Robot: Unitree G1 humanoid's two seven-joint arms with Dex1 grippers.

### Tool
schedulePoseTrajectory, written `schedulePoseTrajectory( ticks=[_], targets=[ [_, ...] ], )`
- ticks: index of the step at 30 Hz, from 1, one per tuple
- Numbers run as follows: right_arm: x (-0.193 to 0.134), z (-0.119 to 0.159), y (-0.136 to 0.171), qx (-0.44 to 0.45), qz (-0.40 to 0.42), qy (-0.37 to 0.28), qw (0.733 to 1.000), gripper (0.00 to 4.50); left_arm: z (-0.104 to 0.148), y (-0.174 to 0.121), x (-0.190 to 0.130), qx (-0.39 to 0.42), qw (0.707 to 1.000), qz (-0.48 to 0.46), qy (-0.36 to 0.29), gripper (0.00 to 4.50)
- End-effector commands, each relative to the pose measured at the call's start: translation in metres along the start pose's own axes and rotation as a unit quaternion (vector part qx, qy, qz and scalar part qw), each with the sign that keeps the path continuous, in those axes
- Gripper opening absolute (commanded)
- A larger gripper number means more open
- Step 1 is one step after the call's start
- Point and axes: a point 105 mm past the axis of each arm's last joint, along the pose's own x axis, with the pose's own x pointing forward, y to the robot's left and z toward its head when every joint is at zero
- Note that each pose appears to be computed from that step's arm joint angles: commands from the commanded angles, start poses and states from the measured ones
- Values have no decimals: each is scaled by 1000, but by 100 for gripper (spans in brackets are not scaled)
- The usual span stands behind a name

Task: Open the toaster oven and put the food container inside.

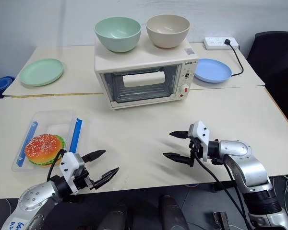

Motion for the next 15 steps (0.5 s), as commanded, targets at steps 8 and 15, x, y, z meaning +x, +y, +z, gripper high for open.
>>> schedulePoseTrajectory(
  ticks=[8,15],
  targets=[
    [-5,10,-2,-20,-3,-6,1000,447,-1,-7,-2,-16,1000,-12,11,450],
    [-6,6,-1,-9,-5,2,1000,447,-10,-11,-8,-40,999,-18,23,450]
  ],
)
